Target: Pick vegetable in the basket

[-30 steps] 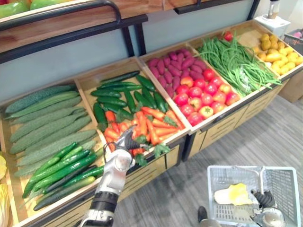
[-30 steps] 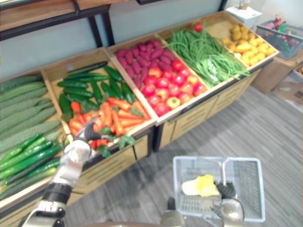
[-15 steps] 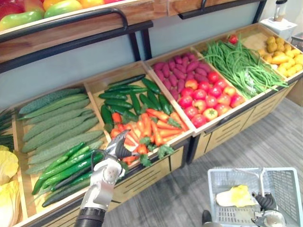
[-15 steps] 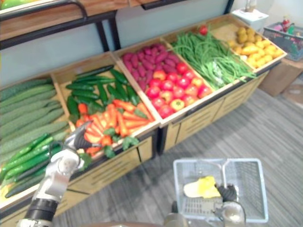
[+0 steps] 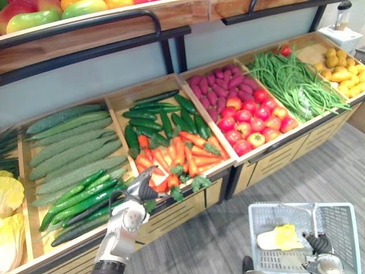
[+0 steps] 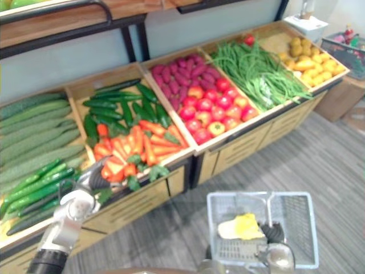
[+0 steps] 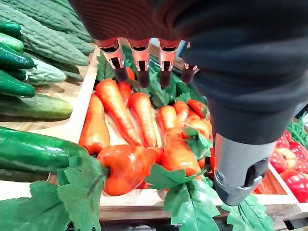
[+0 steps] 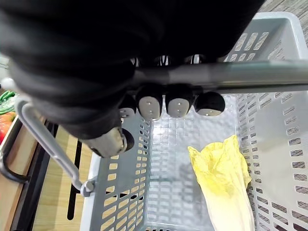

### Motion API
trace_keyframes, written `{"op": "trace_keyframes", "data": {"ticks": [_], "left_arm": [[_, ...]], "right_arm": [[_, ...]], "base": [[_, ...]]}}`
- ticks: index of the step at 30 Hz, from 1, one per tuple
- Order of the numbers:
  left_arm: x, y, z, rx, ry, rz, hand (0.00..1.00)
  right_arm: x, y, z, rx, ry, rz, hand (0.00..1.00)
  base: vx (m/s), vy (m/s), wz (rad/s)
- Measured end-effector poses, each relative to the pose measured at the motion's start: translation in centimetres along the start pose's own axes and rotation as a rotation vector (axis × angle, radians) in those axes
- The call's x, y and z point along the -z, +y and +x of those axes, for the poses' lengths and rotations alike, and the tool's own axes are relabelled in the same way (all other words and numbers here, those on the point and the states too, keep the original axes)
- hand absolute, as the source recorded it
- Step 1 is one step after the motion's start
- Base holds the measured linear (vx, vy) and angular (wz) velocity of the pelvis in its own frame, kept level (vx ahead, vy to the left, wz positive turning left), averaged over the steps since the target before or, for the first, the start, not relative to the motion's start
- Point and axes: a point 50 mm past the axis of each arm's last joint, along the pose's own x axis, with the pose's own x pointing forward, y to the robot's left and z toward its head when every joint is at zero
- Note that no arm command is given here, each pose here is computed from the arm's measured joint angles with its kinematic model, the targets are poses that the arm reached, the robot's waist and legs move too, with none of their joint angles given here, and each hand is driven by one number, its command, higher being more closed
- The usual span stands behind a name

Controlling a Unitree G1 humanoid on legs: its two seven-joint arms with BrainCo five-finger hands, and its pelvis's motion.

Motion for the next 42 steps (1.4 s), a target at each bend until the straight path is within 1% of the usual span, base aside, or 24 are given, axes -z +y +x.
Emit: {"op": "trace_keyframes", "data": {"ticks": [9, 14, 17, 23, 24, 26, 33, 38, 42], "left_arm": [[0.8, -0.7, -0.1, 0.02, 0.048, -0.006, 0.0], [2.4, -1.8, 0.0, 0.056, 0.143, -0.006, 0.0], [2.8, -2.1, 0.1, 0.067, 0.161, -0.008, 0.0], [2.8, -1.9, 0.6, 0.039, 0.17, -0.008, 0.0], [2.8, -1.9, 0.7, 0.035, 0.17, -0.007, 1.0], [2.9, -1.9, 0.7, 0.031, 0.171, -0.007, 1.0], [2.8, 0.0, 2.3, -0.054, 0.199, -0.018, 1.0], [1.9, -1.1, 2.4, 0.004, 0.159, -0.003, 1.0], [1.4, -1.6, 2.4, 0.018, 0.146, -0.01, 1.0]], "right_arm": [[-0.2, 0.2, 0.1, -0.007, -0.007, -0.003, 1.0], [-0.7, 0.3, 0.3, -0.008, -0.018, 0.001, 1.0], [-0.8, 0.4, 0.3, -0.013, -0.02, -0.001, 1.0], [-1.1, 0.6, 0.5, -0.017, -0.031, -0.001, 1.0], [-1.2, 0.6, 0.5, -0.017, -0.034, 0.0, 1.0], [-1.3, 0.7, 0.6, -0.018, -0.037, 0.001, 1.0], [-1.5, 0.7, 0.6, -0.012, -0.039, 0.003, 1.0], [-1.4, 0.9, 0.6, -0.007, -0.035, 0.009, 1.0], [-1.3, 1.0, 0.5, -0.009, -0.031, 0.01, 1.0]], "base": [[0.0, -0.004, 0.03], [0.0, 0.0, 0.0], [0.0, 0.0, 0.0], [0.0, -0.005, -0.04], [0.0, 0.0, 0.0], [0.0, -0.008, -0.04], [0.01, -0.004, -0.02], [0.04, -0.005, -0.02], [0.02, -0.003, -0.01]]}}
